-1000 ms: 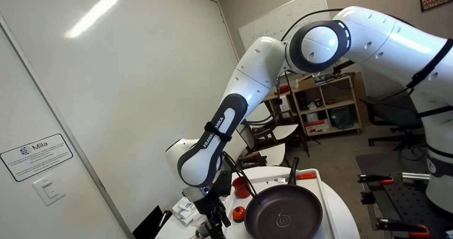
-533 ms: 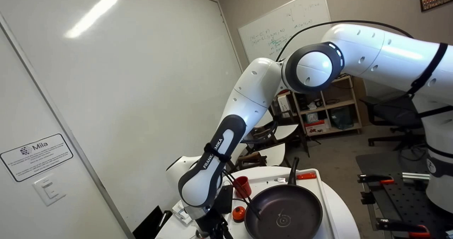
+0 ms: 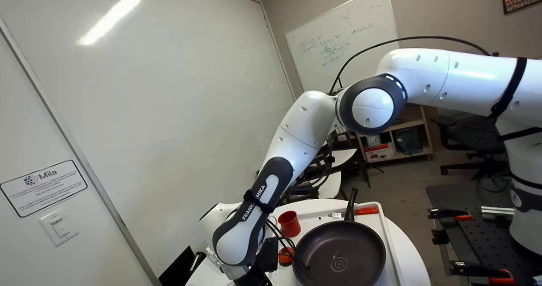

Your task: Use the napkin on the top to wipe the pan

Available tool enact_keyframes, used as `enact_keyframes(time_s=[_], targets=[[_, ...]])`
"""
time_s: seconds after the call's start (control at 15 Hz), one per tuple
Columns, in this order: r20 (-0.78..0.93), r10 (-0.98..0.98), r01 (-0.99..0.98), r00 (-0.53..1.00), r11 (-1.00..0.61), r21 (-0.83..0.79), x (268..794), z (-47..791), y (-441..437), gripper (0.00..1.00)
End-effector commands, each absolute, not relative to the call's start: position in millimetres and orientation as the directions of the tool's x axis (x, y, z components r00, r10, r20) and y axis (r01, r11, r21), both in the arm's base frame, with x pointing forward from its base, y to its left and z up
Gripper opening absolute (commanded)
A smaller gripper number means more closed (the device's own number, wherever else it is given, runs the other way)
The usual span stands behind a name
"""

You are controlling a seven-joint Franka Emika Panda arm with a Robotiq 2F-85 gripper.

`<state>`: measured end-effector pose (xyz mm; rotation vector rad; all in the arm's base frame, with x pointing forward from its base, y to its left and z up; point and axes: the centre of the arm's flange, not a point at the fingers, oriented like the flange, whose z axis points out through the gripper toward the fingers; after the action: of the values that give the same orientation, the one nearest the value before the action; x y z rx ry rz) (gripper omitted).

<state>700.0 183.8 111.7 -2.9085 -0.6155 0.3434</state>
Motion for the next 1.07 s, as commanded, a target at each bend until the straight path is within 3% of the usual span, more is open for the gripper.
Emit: enact_keyframes(time_s=[0.0,1.0], targets=[[-0.188,0.420,0.385,0.888,-0.902,-0.197,701,111,186,1.00],[-0.200,0.384,0.333,0.901,-0.910,-0.245,689,93,183,1.00]])
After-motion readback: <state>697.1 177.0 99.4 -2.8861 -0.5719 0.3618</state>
